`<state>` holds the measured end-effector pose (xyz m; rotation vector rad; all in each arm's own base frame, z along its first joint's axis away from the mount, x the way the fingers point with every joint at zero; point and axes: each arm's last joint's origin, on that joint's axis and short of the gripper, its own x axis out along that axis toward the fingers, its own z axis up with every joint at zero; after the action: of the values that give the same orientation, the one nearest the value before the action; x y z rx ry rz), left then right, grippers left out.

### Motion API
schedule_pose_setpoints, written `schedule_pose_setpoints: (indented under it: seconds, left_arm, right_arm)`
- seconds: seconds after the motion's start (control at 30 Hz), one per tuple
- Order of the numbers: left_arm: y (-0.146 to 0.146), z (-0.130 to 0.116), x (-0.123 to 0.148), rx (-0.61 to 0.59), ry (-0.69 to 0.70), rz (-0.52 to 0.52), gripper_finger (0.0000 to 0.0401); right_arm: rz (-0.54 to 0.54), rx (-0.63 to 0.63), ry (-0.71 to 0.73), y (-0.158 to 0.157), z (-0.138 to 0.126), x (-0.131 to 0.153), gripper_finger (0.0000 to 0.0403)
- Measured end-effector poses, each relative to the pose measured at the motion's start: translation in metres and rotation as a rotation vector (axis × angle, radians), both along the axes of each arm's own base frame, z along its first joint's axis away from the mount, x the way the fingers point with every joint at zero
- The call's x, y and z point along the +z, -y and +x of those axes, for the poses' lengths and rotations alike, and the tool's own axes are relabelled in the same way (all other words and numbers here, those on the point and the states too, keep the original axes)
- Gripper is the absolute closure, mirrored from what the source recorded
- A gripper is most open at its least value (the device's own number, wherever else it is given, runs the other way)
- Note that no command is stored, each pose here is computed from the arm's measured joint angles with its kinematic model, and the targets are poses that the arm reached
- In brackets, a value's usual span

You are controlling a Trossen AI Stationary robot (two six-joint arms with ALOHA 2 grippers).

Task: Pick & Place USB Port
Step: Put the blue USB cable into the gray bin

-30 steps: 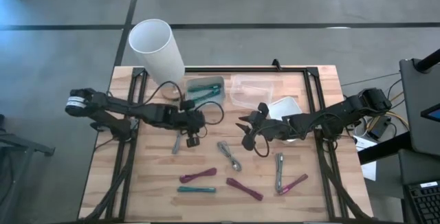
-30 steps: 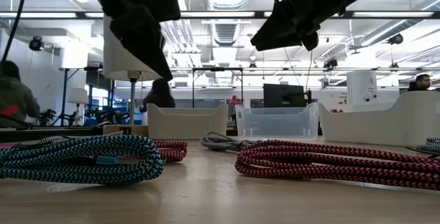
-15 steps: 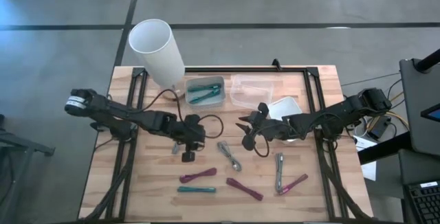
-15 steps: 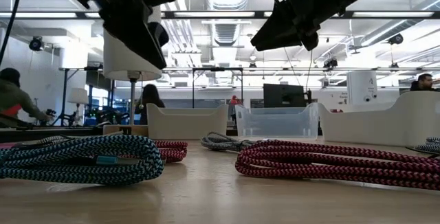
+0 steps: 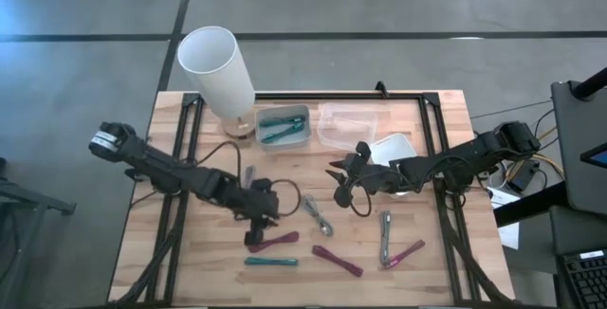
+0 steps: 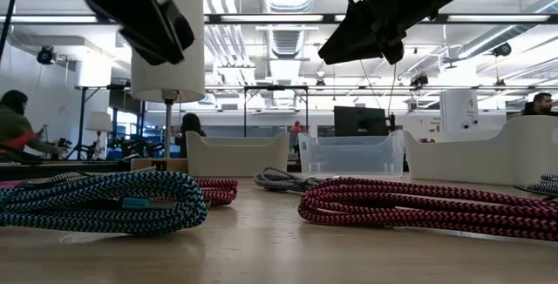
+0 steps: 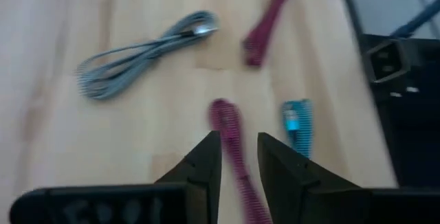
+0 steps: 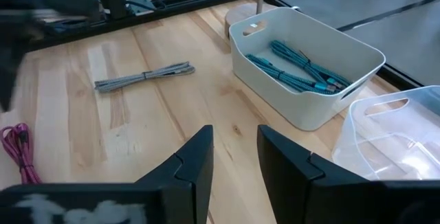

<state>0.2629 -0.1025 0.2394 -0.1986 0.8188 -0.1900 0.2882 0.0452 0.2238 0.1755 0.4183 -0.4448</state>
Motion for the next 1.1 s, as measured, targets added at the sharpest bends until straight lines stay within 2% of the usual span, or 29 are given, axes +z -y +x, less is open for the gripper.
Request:
schedule_pose_setpoints:
  seconds: [0.4,0.67,0.87,1.1]
  left_arm:
    - [0.039,-0.025,-0.036,-0.073,0.103,-0.166,0.0313]
    - [0.051,-0.037,-0.047,-0.07,0.128,-0.145,0.0313]
    - [0.066,-0.025,-0.047,-0.087,0.123,-0.122,0.0313]
    - [0.076,-0.01,-0.063,-0.113,0.029,-0.024,0.0313]
  right_arm:
    - [0.026,0.046,-0.005,-0.002,0.0,0.0,0.0286]
    - [0.044,0.077,-0.009,-0.003,0.0,-0.001,0.0298]
    - [0.04,0.078,-0.013,-0.003,0.0,-0.001,0.0294]
    - [0.04,0.075,-0.02,-0.003,-0.001,-0.003,0.0293]
